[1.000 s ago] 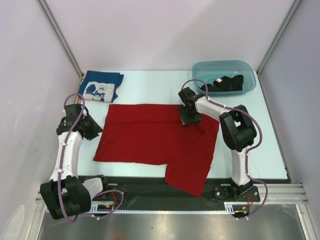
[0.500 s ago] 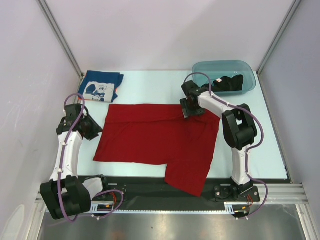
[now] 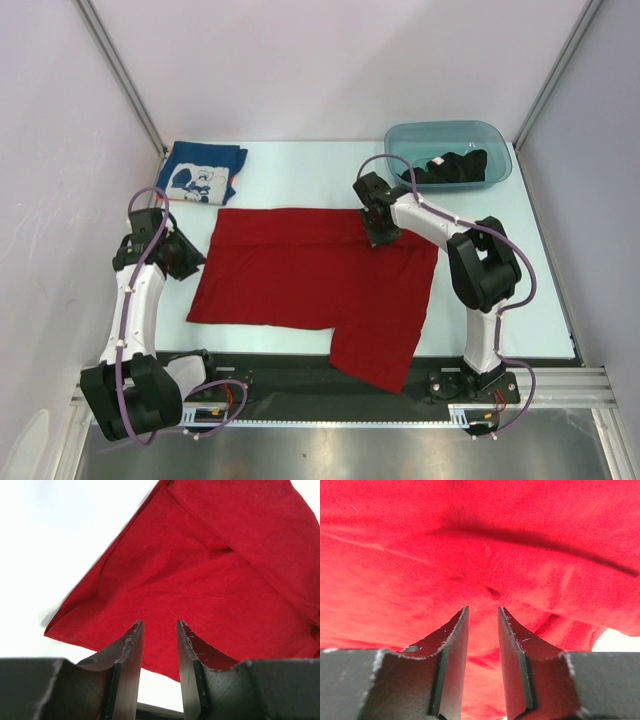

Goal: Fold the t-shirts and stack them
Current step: Fold the tshirt

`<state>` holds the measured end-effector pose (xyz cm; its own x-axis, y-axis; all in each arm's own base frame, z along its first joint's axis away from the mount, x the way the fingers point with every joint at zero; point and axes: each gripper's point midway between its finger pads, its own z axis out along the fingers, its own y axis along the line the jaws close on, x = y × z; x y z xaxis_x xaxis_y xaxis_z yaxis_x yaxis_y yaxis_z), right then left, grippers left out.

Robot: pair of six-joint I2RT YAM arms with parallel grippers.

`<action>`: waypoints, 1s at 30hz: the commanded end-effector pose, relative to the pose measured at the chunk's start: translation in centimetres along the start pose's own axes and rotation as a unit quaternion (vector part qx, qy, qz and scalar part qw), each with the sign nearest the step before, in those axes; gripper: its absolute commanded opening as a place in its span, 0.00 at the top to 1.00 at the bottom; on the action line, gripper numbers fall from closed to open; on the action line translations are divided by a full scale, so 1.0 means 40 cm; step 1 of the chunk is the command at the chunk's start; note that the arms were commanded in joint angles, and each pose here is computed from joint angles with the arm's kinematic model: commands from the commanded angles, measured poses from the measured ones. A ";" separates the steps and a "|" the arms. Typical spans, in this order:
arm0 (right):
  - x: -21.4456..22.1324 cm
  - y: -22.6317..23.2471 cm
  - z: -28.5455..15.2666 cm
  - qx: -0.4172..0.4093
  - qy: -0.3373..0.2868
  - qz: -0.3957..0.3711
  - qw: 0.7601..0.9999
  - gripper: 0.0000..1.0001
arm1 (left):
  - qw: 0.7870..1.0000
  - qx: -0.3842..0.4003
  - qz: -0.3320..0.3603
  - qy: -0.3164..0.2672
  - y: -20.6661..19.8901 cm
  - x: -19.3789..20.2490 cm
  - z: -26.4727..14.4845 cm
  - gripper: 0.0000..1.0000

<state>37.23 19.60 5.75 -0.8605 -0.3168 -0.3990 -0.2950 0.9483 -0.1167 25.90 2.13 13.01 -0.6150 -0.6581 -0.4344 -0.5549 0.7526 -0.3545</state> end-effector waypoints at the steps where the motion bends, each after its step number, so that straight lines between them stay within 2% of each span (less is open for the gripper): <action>1: -0.001 0.001 -0.022 -0.004 -0.014 0.005 1.000 0.66 | 1.000 0.012 0.000 -0.013 -0.013 -0.005 -0.017 0.62; 9: 0.008 -0.003 0.031 0.005 -0.001 0.005 1.000 0.60 | 1.000 0.013 -0.002 -0.010 -0.013 -0.002 -0.014 0.62; 18: -0.018 -0.014 0.062 0.010 -0.003 0.005 1.000 0.60 | 1.000 0.012 -0.002 -0.008 -0.014 -0.002 -0.011 0.62; 23: -0.052 -0.010 0.069 0.009 -0.010 0.002 1.000 0.64 | 1.000 0.011 -0.002 -0.008 -0.015 -0.007 -0.008 0.62; 26: -0.055 -0.010 0.074 0.011 -0.009 0.001 1.000 0.71 | 1.000 0.011 -0.003 -0.005 -0.015 -0.005 -0.006 0.62; 30: -0.039 -0.013 0.063 0.014 0.003 0.006 1.000 0.86 | 1.000 0.014 -0.002 -0.010 -0.019 -0.011 -0.005 0.62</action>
<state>39.07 19.62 3.00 -0.8729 -0.3128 -0.3744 -0.2861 0.9498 -0.1266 25.86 2.10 13.07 -0.6136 -0.6578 -0.4368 -0.5533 0.7528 -0.3565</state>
